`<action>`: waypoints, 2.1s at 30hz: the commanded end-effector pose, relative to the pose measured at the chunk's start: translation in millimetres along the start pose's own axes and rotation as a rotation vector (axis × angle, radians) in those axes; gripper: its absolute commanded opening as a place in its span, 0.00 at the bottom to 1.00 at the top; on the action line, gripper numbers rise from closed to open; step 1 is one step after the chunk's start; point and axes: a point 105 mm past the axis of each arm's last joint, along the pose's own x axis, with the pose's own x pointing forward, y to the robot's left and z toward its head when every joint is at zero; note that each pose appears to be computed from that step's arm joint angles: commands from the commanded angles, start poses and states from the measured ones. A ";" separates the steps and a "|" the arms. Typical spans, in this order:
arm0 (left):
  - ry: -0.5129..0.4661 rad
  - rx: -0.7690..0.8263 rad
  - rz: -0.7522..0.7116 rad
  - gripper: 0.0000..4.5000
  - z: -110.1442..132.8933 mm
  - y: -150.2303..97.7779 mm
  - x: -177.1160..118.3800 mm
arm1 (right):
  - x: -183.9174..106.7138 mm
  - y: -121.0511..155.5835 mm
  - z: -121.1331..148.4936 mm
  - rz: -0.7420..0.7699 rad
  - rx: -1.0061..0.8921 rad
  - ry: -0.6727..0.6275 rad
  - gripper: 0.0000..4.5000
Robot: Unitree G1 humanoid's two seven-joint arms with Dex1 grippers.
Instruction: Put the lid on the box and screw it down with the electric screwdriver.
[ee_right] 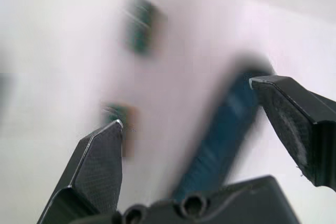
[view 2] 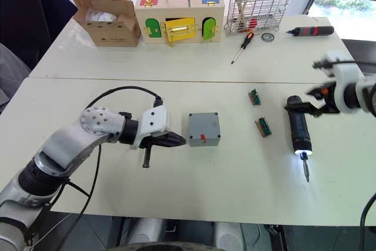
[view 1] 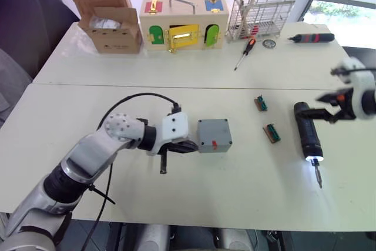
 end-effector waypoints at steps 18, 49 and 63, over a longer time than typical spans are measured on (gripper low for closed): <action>0.048 -0.034 0.097 0.00 -27.2 31.4 26.6 | 75.6 156.8 -14.5 0.485 -0.134 -0.079 0.99; 0.099 0.018 0.012 0.00 -36.6 12.6 14.5 | 81.9 121.5 -20.2 0.347 -0.270 -0.023 0.99; 0.034 -0.036 0.113 0.00 -28.2 28.4 36.6 | 84.7 163.2 -8.6 0.542 -0.264 -0.117 0.99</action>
